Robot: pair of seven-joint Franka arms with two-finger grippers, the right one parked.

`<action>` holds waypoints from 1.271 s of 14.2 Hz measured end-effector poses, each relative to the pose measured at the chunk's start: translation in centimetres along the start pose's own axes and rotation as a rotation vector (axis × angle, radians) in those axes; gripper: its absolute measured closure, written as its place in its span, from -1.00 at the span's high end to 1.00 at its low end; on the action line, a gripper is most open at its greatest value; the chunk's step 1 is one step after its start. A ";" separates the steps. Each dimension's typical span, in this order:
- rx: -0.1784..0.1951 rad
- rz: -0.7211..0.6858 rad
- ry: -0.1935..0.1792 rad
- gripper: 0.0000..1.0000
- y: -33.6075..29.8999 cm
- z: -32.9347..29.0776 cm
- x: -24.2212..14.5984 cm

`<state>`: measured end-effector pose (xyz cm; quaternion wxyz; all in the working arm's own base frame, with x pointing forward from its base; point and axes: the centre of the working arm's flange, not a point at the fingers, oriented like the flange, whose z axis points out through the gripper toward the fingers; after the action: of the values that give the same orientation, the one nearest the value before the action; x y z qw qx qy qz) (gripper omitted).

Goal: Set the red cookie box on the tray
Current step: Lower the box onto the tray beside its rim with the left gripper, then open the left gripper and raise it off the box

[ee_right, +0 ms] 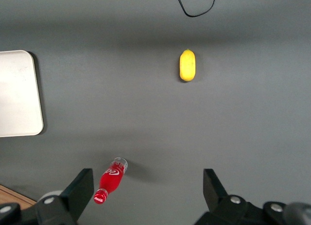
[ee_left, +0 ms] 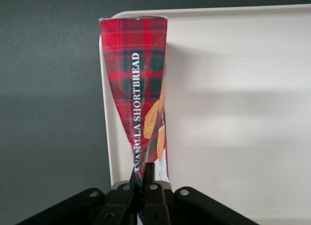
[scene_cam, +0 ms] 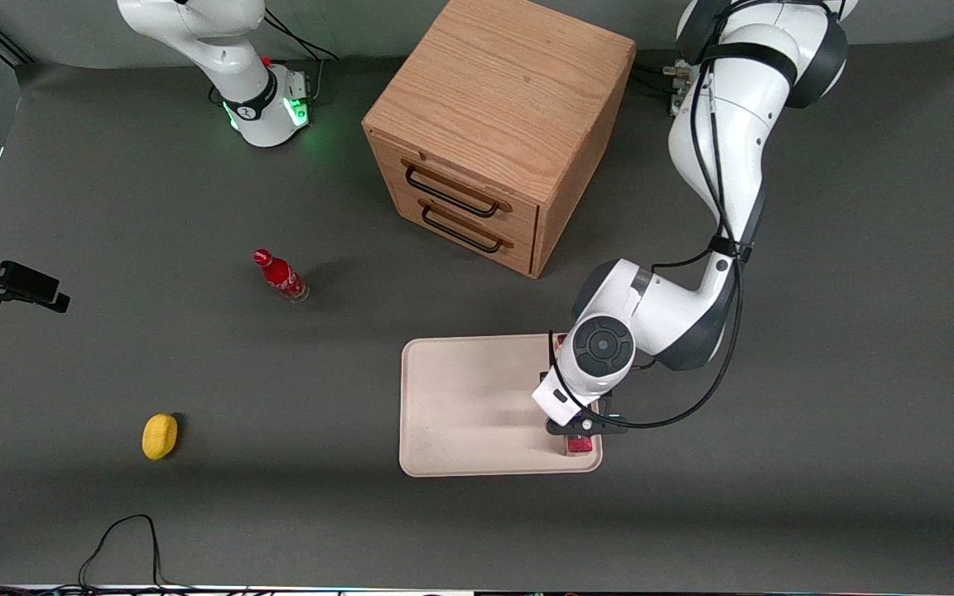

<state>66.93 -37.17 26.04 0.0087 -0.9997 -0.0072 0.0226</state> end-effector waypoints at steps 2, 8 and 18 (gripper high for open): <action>0.015 0.008 0.013 -0.44 -0.1 -0.1 0.1; 0.047 0.002 0.000 0.82 -1.0 -4.9 -0.4; 0.096 -0.035 -0.024 1.00 -7.8 -30.2 -8.9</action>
<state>59.34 -30.05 56.77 0.0569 -0.9975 -0.0236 0.0346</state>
